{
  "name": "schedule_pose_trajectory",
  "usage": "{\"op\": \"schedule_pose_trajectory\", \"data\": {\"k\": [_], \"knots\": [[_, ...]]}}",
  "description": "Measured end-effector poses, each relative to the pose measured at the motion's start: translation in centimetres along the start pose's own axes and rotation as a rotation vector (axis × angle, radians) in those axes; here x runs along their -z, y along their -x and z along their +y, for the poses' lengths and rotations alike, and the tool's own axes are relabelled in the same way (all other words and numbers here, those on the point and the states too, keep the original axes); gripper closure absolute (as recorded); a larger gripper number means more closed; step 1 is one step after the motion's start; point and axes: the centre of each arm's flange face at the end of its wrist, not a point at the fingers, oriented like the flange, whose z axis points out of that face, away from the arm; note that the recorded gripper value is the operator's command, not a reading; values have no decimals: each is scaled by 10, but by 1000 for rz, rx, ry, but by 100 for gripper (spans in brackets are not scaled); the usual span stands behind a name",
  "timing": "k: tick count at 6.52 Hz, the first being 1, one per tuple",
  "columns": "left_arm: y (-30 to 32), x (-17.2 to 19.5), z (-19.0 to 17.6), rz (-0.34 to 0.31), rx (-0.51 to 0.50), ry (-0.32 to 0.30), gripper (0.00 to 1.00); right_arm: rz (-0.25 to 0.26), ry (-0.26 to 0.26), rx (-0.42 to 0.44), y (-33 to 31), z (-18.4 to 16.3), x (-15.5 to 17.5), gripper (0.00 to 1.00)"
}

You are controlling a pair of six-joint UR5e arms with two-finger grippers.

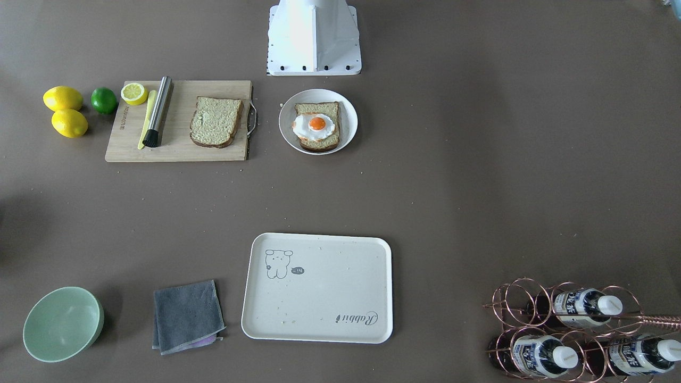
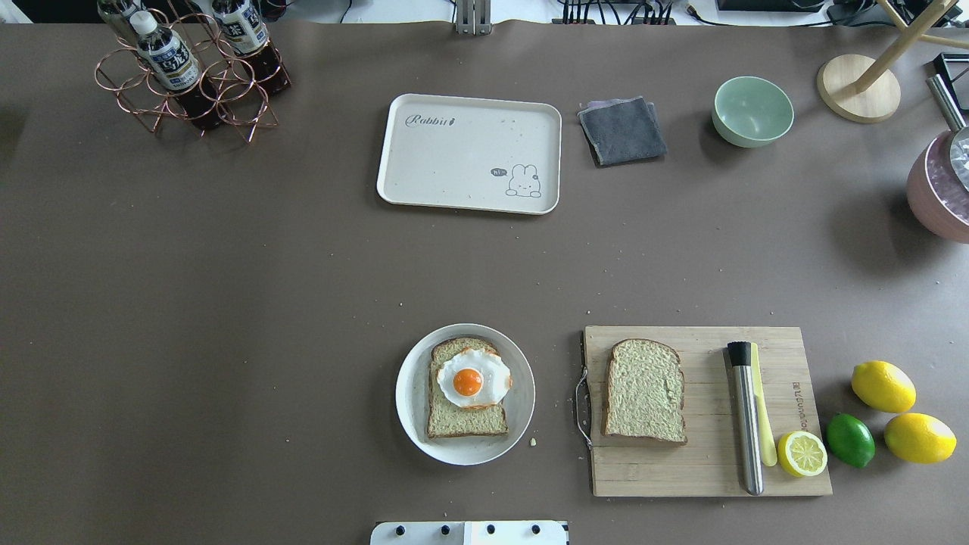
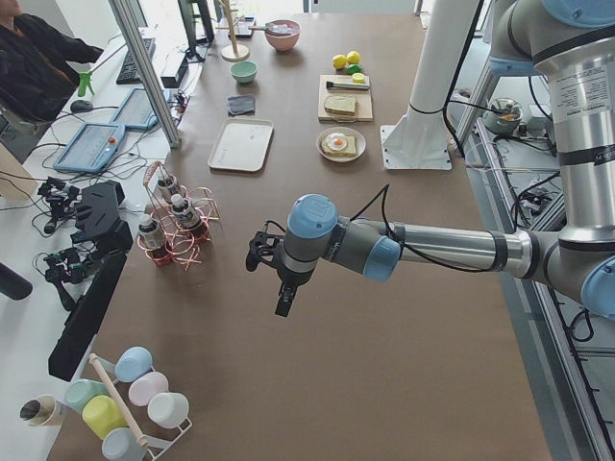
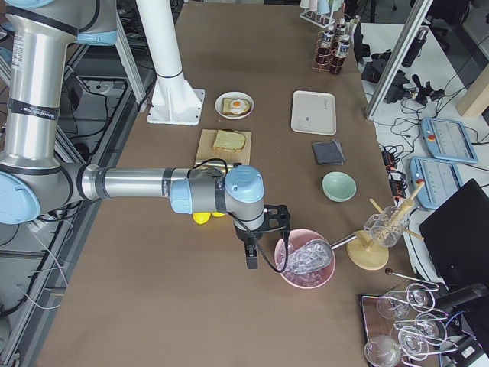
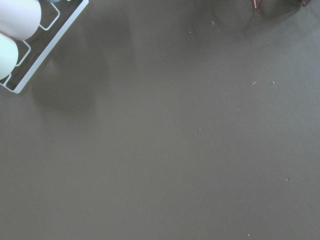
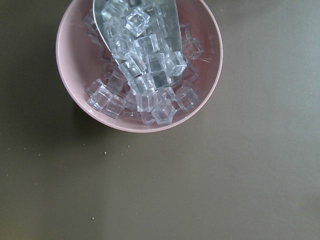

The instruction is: Make sandwich and place on tray

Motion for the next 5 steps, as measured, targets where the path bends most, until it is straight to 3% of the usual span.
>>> {"op": "schedule_pose_trajectory", "data": {"k": [5], "knots": [[-1, 1, -1, 0, 2, -2, 2, -16, -5, 5, 3, -1, 2, 0]]}}
